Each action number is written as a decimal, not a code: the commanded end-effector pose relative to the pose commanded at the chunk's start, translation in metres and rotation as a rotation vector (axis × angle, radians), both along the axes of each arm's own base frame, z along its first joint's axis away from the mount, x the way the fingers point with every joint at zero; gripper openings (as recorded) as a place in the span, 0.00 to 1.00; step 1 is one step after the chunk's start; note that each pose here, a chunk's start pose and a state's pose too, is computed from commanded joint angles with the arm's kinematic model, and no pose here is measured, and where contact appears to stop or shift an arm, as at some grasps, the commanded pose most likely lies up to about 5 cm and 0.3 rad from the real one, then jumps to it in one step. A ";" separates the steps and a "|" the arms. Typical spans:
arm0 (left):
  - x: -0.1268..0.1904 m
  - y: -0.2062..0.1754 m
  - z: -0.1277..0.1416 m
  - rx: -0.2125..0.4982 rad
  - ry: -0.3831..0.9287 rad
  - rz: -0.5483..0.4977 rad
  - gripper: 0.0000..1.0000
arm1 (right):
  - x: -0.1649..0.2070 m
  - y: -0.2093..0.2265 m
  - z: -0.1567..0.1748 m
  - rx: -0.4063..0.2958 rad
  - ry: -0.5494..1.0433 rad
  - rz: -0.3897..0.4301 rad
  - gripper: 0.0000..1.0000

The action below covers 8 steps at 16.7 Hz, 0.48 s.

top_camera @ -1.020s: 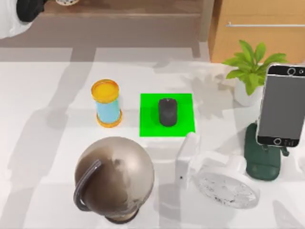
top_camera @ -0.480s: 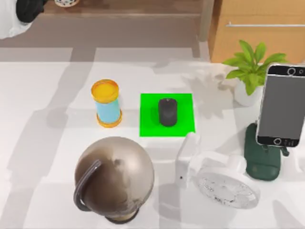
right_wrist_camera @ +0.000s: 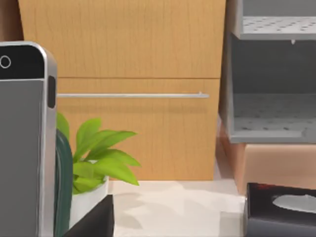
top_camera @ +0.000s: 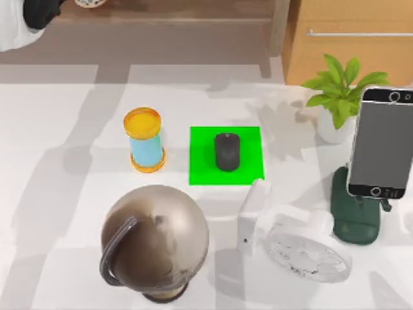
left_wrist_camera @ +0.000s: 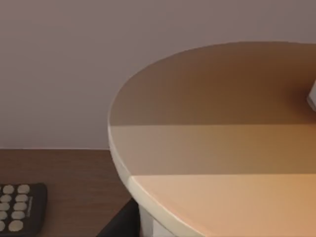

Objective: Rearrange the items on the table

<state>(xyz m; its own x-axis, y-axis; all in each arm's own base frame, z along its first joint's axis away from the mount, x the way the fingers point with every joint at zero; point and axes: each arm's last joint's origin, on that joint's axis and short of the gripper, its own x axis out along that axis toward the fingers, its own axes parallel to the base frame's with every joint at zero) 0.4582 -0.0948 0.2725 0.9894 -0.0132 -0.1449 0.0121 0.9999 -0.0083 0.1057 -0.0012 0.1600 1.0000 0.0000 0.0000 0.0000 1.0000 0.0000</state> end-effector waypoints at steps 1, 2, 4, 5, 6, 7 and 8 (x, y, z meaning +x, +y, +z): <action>0.000 0.000 0.000 0.000 0.000 0.000 0.00 | 0.000 0.000 0.000 0.000 0.000 0.000 1.00; 0.000 0.000 0.000 0.000 0.000 0.000 0.00 | 0.000 0.000 0.000 0.000 0.000 0.000 1.00; 0.000 0.000 0.000 0.000 0.000 0.000 0.15 | 0.000 0.000 0.000 0.000 0.000 0.000 1.00; 0.000 0.000 0.000 0.000 0.000 0.000 0.23 | 0.000 0.000 0.000 0.000 0.000 0.000 1.00; 0.000 0.000 0.000 0.000 0.000 0.000 0.30 | 0.000 0.000 0.000 0.000 0.000 0.000 1.00; 0.000 0.000 0.000 0.000 0.000 0.000 0.38 | 0.000 0.000 0.000 0.000 0.000 0.000 1.00; 0.000 0.000 0.000 0.000 0.000 0.000 0.45 | 0.000 0.000 0.000 0.000 0.000 0.000 1.00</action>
